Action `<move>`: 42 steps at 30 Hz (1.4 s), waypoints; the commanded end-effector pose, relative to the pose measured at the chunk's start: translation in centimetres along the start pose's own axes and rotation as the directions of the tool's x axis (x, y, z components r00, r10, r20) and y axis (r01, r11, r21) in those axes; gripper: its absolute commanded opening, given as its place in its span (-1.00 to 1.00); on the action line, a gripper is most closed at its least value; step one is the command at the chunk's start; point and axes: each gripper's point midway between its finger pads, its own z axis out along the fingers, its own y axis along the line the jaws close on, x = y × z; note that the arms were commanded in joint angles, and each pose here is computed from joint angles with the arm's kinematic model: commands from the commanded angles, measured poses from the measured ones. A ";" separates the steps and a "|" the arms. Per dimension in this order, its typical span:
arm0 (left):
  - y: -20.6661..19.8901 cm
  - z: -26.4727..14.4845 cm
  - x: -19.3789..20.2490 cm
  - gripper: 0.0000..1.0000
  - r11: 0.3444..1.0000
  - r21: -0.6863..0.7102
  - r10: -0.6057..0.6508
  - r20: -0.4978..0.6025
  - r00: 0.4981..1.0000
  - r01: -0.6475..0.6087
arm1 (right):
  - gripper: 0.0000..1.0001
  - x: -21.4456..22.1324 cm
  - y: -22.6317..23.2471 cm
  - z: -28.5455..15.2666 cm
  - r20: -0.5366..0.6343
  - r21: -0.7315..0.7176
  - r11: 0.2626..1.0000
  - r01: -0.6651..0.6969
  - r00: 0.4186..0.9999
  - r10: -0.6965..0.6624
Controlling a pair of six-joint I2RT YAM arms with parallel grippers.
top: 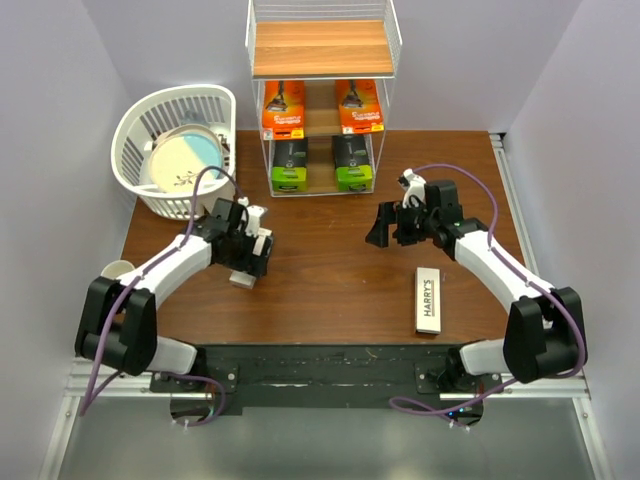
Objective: Place and organize the shaving razors onto the shelf
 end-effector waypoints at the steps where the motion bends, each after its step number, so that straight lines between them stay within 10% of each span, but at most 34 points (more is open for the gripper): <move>1: 0.5 1.1 -0.8 1.00 0.999 -0.035 0.012 0.005 1.000 -0.012 | 0.98 -2.5 0.5 -0.5 0.067 -0.002 0.999 0.039 0.997 -0.039; 7: 0.9 2.5 0.6 0.80 0.998 -0.061 -0.032 -0.069 0.997 0.028 | 0.97 -2.0 -0.1 -1.0 0.075 0.006 1.000 0.025 0.997 -0.026; 14: 0.9 1.5 -0.1 -0.09 0.997 -0.071 -0.043 -0.033 0.999 0.041 | 0.97 -1.9 -1.4 -1.7 0.092 0.028 0.999 -0.017 0.996 0.015; 23: -4.0 -7.7 -7.2 -0.27 0.984 0.153 0.054 0.219 0.974 -0.089 | 0.97 -2.4 -1.8 -1.8 0.091 0.035 0.999 -0.018 0.996 0.015; 29: -8.9 -18.3 -14.8 -0.56 0.926 0.283 0.065 0.537 0.841 -0.252 | 0.97 -3.1 -2.0 -1.3 0.088 0.030 0.999 -0.011 0.996 0.009; 34: -10.8 -28.4 -23.7 -0.95 0.895 0.207 0.096 0.775 0.624 -0.395 | 0.97 -3.6 -1.8 -1.2 0.080 0.023 1.000 -0.016 0.997 0.014; 42: -9.2 -37.0 -35.7 -1.00 0.956 0.077 0.028 0.937 0.349 -0.282 | 0.97 -3.4 -1.7 -1.7 0.074 0.028 1.000 -0.015 0.997 0.013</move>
